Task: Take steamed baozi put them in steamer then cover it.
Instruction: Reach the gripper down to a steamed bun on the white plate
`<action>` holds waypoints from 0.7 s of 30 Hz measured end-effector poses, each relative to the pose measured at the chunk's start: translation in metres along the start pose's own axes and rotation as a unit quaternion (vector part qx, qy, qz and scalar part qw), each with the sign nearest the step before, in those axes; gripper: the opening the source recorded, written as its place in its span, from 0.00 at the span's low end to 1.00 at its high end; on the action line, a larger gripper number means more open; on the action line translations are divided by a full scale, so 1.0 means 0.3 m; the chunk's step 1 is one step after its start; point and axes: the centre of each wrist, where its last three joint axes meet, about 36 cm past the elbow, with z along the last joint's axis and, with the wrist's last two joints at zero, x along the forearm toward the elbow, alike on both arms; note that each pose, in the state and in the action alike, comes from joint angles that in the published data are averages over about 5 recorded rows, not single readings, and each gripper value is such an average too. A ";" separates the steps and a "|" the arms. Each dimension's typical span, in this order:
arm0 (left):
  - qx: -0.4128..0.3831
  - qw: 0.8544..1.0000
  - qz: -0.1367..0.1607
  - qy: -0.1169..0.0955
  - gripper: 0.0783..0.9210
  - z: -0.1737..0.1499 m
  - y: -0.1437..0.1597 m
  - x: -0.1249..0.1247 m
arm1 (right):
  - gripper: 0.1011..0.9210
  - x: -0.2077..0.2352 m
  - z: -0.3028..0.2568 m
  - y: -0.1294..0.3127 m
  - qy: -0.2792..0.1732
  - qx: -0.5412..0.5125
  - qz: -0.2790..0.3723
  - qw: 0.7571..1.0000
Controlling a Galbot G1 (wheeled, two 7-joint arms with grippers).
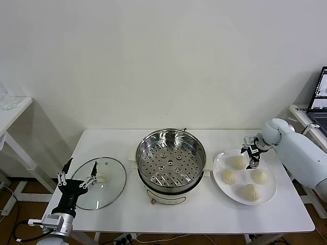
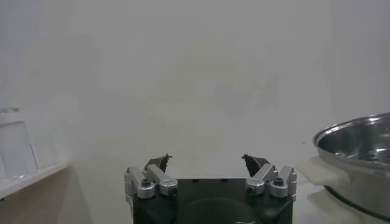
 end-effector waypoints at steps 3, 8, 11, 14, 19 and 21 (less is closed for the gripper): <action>0.000 1.000 0.000 0.000 0.88 0.001 0.000 -0.001 | 0.88 -0.010 -0.008 -0.005 0.000 0.001 -0.001 1.000; -0.001 1.000 0.000 0.000 0.88 0.004 0.000 -0.002 | 0.88 -0.014 -0.018 -0.014 0.000 0.002 0.002 1.000; -0.001 1.000 0.000 0.000 0.88 0.005 0.000 -0.002 | 0.88 -0.019 -0.026 -0.017 -0.001 0.003 0.002 1.000; -0.002 1.000 0.000 0.000 0.88 0.006 0.000 -0.002 | 0.85 -0.025 -0.033 -0.018 -0.003 0.003 0.001 1.000; -0.002 1.000 -0.001 0.000 0.88 0.010 0.001 -0.001 | 0.78 -0.035 -0.042 -0.018 -0.004 0.004 -0.001 1.000; -0.002 1.000 -0.001 0.001 0.88 0.013 0.001 -0.001 | 0.76 -0.039 -0.046 -0.018 -0.004 0.005 -0.002 1.000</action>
